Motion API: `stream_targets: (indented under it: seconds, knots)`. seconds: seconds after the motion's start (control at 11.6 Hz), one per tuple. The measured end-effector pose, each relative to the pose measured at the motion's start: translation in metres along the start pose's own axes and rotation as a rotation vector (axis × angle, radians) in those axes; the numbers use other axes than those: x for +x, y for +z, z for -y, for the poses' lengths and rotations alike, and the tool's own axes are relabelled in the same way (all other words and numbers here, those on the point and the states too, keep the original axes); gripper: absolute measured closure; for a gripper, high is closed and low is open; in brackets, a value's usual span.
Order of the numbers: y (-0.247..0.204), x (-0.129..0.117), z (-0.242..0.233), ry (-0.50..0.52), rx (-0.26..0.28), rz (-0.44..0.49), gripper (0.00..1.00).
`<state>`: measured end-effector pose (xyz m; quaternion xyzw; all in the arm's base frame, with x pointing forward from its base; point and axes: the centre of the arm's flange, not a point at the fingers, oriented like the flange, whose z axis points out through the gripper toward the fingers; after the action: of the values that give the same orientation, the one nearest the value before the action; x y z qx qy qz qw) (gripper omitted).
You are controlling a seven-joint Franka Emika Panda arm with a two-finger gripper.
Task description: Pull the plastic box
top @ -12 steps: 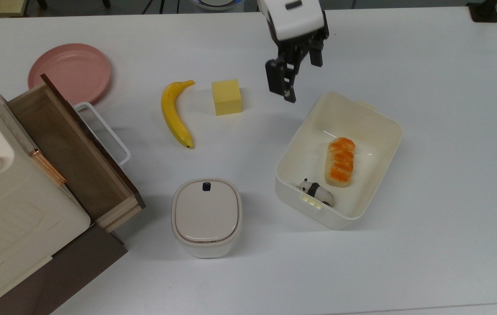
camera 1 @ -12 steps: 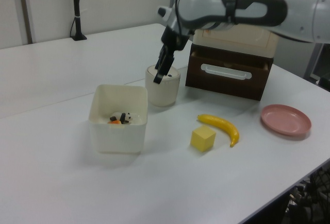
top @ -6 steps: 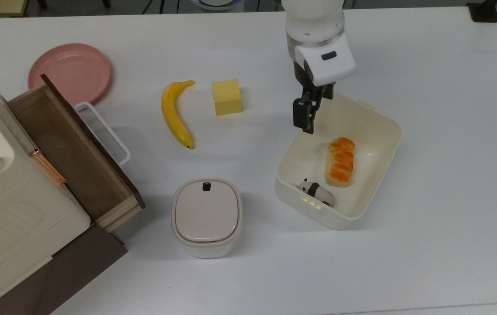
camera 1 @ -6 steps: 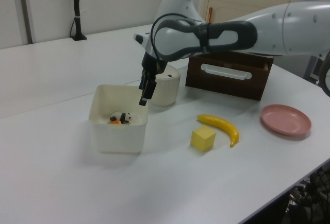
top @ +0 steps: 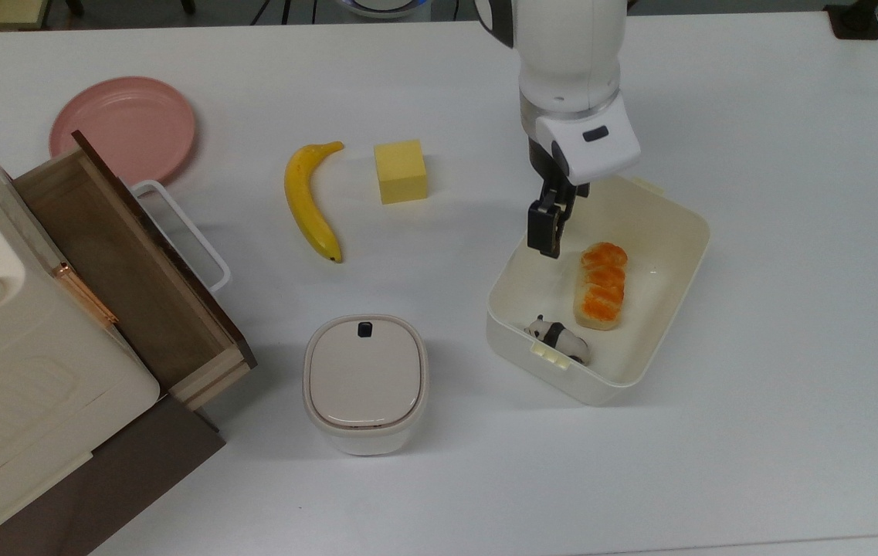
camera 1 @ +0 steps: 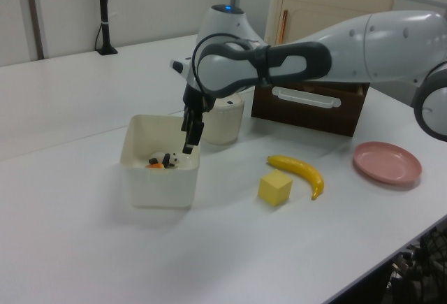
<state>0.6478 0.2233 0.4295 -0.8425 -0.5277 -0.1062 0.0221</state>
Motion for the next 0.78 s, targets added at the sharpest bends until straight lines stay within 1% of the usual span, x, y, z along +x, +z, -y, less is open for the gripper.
stream_targets:
  seconds: [0.26,0.52,0.78]
  knots:
    - [0.015,0.006,0.003,-0.029,-0.010,0.018,0.00]
    - [0.017,0.006,0.003,-0.032,-0.011,0.022,0.00]
    - [0.019,0.000,-0.002,-0.023,-0.023,0.043,0.00]
